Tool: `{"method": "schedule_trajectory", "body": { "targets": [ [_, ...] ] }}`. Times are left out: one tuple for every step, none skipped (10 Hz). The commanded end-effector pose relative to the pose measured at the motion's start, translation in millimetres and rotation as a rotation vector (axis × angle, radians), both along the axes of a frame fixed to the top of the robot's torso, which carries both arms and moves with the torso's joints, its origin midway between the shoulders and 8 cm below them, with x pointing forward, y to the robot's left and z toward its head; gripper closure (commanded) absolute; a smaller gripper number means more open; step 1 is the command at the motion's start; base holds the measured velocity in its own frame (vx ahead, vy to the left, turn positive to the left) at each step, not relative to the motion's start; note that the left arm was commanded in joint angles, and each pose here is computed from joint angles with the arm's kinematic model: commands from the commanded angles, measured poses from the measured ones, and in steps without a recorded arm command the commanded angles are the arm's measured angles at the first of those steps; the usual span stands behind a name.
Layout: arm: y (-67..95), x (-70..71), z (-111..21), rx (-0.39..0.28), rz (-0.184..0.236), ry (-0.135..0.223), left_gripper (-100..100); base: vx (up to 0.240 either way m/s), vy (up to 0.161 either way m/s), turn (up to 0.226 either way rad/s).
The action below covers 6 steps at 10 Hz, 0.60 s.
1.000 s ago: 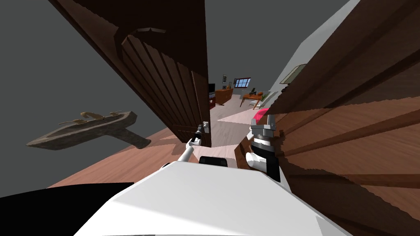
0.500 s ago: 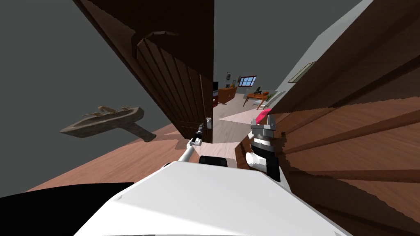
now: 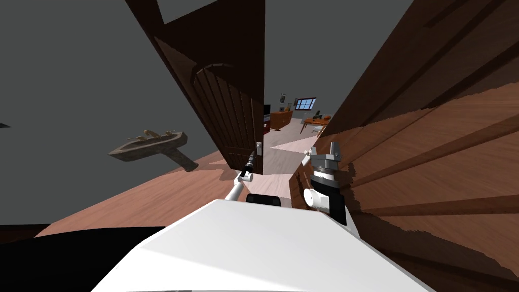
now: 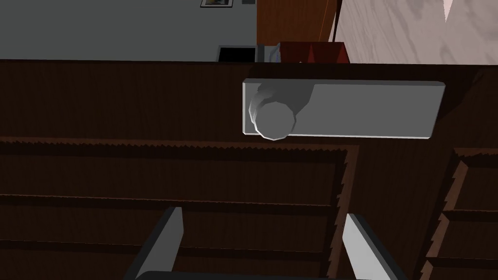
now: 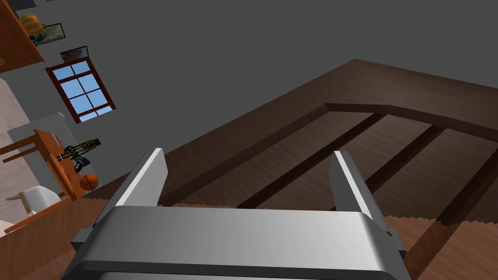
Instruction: Push the door open
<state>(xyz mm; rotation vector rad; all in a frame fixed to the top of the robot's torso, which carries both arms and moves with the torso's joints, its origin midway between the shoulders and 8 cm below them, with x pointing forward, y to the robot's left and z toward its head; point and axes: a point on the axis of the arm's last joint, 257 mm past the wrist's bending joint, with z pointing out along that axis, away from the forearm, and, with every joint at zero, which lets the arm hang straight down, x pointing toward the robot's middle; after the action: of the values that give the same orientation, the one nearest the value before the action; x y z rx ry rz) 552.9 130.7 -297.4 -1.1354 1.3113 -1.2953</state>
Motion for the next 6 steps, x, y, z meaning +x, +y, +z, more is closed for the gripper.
{"method": "schedule_trajectory", "body": {
  "targets": [
    [15.2,1.1,-1.6,0.034,0.008,-0.005,-100,0.089,-0.010,-0.030],
    [20.0,1.4,-1.9,0.045,0.011,-0.007,-100,0.182,-0.033,-0.024],
    [23.7,1.6,-2.1,0.053,0.014,-0.009,-100,0.232,0.000,-0.012],
    [26.0,1.8,-2.2,0.058,0.017,-0.012,-100,0.228,-0.013,-0.022],
    [26.5,1.8,-2.1,0.060,0.019,-0.014,-100,0.208,-0.030,-0.019],
    [24.2,1.7,-1.7,0.055,0.021,-0.016,-100,0.244,-0.038,-0.025]
  ]
}}
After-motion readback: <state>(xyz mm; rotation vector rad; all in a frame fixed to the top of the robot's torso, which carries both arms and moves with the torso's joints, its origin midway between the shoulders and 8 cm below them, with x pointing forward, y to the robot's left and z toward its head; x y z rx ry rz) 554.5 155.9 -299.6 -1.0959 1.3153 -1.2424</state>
